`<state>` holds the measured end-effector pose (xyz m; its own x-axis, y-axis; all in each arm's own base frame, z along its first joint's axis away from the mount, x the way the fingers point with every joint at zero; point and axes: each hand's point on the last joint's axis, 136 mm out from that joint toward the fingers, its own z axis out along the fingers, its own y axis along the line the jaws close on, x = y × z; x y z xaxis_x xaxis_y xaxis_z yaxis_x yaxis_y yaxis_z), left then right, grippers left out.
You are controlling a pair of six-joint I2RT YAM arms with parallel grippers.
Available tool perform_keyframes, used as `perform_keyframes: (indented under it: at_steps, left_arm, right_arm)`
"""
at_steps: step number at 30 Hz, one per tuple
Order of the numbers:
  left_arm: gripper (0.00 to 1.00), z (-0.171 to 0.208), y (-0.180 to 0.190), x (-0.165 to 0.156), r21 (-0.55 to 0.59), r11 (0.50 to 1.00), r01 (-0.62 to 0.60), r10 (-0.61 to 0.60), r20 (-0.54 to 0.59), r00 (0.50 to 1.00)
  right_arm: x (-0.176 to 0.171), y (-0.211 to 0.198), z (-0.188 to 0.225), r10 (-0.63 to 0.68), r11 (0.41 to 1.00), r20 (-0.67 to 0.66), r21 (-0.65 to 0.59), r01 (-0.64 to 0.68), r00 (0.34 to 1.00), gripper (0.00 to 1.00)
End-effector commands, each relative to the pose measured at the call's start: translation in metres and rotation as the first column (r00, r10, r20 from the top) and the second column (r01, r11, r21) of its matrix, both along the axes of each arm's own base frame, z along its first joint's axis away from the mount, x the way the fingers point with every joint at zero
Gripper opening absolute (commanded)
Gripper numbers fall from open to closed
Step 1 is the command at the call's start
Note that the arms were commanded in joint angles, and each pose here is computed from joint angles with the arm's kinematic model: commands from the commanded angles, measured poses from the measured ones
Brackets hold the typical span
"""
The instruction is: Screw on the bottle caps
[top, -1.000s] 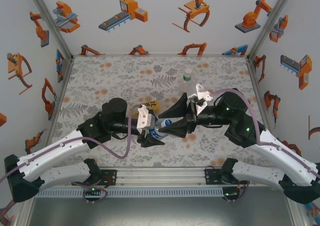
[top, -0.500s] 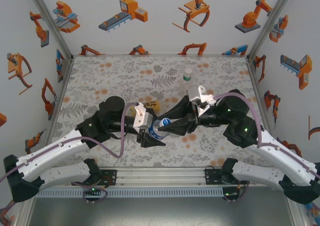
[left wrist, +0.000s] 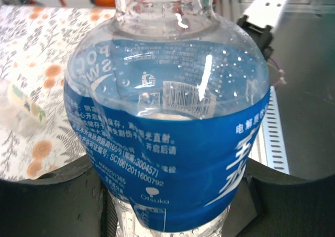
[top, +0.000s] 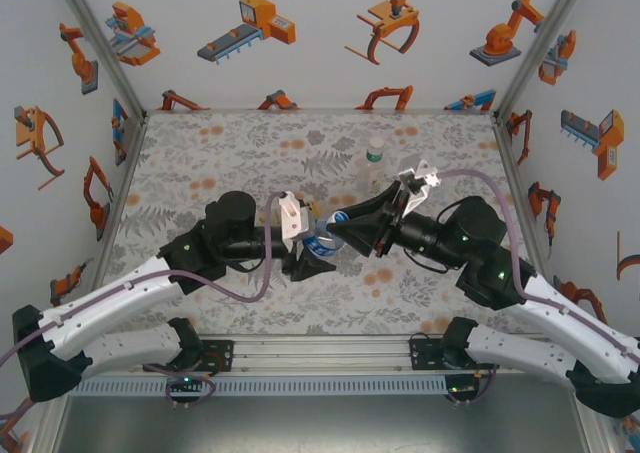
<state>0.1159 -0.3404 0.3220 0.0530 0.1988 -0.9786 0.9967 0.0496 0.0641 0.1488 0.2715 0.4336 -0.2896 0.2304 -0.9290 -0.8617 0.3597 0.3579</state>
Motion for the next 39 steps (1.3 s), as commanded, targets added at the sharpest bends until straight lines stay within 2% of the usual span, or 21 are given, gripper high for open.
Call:
perform_keyframes:
  at_steps: [1,4,7,11,16,25,27,30,33,35,37,39]
  left_arm:
    - [0.00,0.032,-0.007,-0.009,-0.100,0.995,0.029,-0.017,0.115,0.993]
    - [0.00,0.030,-0.014,-0.003,-0.097,0.995,-0.020,0.032,0.120,0.992]
    - [0.00,0.025,-0.022,0.005,-0.083,0.994,-0.072,0.081,0.115,0.990]
    - [0.00,0.022,-0.030,0.012,-0.066,0.991,-0.121,0.127,0.100,0.987]
    - [0.00,0.019,-0.035,0.015,-0.050,0.989,-0.140,0.144,0.088,0.986]
    - [0.02,0.012,-0.040,0.019,-0.022,0.988,-0.152,0.154,0.064,0.986]
    - [0.03,0.010,-0.042,0.020,-0.016,0.988,-0.156,0.156,0.059,0.986]
    - [0.03,0.009,-0.044,0.021,-0.009,0.987,-0.159,0.159,0.054,0.986]
    - [0.04,0.009,-0.045,0.022,-0.009,0.987,-0.159,0.160,0.053,0.986]
    - [0.05,0.009,-0.045,0.022,-0.009,0.987,-0.159,0.160,0.053,0.986]
    - [0.06,0.009,-0.045,0.023,-0.011,0.986,-0.164,0.164,0.053,0.985]
    - [0.08,0.009,-0.045,0.024,-0.011,0.986,-0.167,0.168,0.051,0.985]
  right_arm:
    - [0.059,-0.035,-0.023,-0.362,0.928,-0.285,-0.024,0.371,0.888,0.00]
    - [0.069,-0.041,-0.032,-0.444,0.886,-0.424,-0.081,0.456,0.789,0.00]
    - [0.072,-0.048,-0.046,-0.543,0.830,-0.466,-0.173,0.530,0.699,0.00]
    - [0.074,-0.049,-0.057,-0.609,0.787,-0.445,-0.232,0.572,0.656,0.00]
    - [0.077,-0.047,-0.066,-0.645,0.764,-0.392,-0.292,0.576,0.656,0.00]
    - [0.074,-0.019,-0.071,-0.547,0.837,-0.372,-0.252,0.485,0.750,0.00]
    - [0.074,-0.016,-0.074,-0.539,0.842,-0.377,-0.252,0.476,0.753,0.08]
    - [0.074,-0.014,-0.076,-0.537,0.844,-0.385,-0.250,0.475,0.751,0.09]
    - [0.075,-0.015,-0.076,-0.541,0.841,-0.383,-0.248,0.481,0.749,0.18]
    - [0.076,-0.015,-0.077,-0.545,0.839,-0.381,-0.246,0.486,0.747,0.20]
    - [0.076,-0.016,-0.078,-0.549,0.836,-0.378,-0.248,0.489,0.746,0.27]
    - [0.077,-0.016,-0.078,-0.552,0.834,-0.375,-0.250,0.492,0.744,0.26]
